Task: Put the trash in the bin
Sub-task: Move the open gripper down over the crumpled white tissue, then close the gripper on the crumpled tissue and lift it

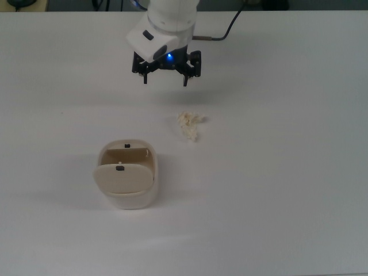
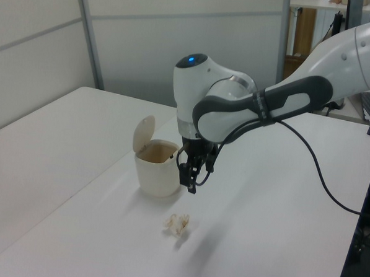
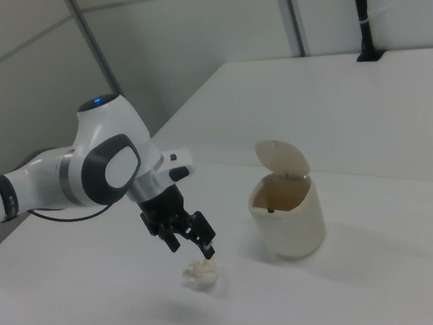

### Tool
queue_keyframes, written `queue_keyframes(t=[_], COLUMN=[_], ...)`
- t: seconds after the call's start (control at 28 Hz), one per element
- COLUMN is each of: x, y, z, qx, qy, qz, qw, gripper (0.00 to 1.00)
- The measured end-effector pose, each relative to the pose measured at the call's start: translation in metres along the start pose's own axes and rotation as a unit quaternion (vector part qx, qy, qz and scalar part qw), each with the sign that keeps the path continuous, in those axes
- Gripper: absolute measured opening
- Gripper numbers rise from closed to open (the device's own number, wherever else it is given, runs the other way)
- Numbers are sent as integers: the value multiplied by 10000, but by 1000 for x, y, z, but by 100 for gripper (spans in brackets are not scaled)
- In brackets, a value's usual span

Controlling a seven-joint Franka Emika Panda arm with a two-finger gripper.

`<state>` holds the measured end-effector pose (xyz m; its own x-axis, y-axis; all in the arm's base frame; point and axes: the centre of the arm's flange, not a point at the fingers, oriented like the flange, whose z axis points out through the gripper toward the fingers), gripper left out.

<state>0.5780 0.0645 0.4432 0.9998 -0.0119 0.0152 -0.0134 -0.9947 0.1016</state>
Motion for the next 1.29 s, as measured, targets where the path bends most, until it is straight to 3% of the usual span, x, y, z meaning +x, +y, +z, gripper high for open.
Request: queue_keyframes(t=[0.5, 0.86, 1.18, 1.29], x=[11, 14, 16, 16], y=[-48, -75, -89, -96], z=[69, 95, 105, 116], qx=[-543, -688, -675, -775], qy=[-90, 72, 131, 159], qz=[16, 103, 140, 157], qw=[9985, 9976, 9975, 9967], gripper=[100, 100, 100, 100])
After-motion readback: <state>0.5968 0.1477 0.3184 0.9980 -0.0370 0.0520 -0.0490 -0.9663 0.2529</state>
